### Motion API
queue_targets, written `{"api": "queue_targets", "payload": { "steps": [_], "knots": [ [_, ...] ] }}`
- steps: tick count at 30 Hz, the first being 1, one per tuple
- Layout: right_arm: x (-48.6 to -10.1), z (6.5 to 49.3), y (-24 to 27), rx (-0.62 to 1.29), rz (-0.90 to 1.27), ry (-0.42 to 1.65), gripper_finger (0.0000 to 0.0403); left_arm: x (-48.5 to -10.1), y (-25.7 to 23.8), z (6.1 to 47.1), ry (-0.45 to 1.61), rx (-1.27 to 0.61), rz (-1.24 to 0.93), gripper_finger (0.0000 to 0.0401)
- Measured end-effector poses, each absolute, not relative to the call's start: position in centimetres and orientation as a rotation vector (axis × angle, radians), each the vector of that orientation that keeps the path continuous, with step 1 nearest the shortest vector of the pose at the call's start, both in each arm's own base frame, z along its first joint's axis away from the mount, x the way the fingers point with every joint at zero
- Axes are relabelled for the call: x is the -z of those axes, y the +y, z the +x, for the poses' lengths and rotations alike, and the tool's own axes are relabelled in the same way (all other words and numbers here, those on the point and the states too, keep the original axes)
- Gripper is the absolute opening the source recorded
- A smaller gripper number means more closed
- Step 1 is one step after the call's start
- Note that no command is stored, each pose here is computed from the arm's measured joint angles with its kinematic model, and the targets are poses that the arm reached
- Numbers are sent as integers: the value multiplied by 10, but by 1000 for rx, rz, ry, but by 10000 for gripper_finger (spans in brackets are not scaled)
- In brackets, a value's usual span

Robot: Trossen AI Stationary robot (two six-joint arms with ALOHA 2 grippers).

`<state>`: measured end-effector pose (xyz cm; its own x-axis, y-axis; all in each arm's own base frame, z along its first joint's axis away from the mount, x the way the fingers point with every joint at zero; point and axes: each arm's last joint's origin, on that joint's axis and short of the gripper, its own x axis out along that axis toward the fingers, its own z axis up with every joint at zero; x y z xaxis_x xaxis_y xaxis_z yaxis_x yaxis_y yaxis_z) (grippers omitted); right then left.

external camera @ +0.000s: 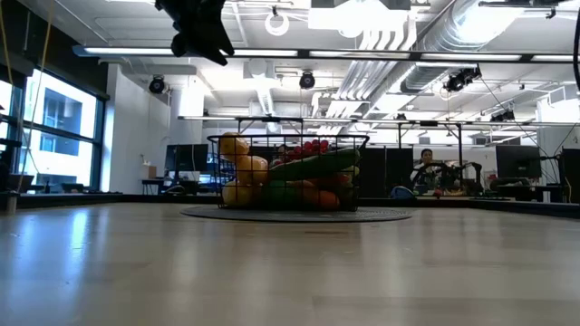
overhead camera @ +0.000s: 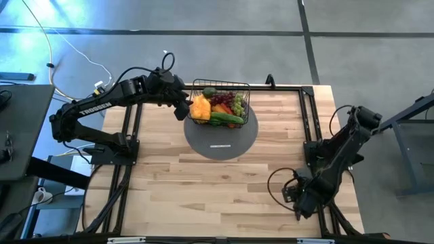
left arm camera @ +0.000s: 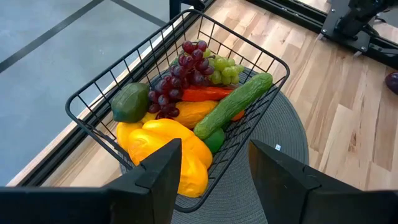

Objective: Build produce basket
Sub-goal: Put the purple eggplant into the basket

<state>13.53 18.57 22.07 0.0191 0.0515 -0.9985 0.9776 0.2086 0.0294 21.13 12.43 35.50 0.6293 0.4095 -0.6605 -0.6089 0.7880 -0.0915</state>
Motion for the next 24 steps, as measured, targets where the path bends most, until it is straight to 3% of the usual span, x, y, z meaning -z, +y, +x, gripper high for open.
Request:
{"api": "queue_targets", "payload": {
  "steps": [24],
  "knots": [
    [-161,144,217,1194,948,1416,248,-355,124,211,667,-595,-323,174]
  ]
}}
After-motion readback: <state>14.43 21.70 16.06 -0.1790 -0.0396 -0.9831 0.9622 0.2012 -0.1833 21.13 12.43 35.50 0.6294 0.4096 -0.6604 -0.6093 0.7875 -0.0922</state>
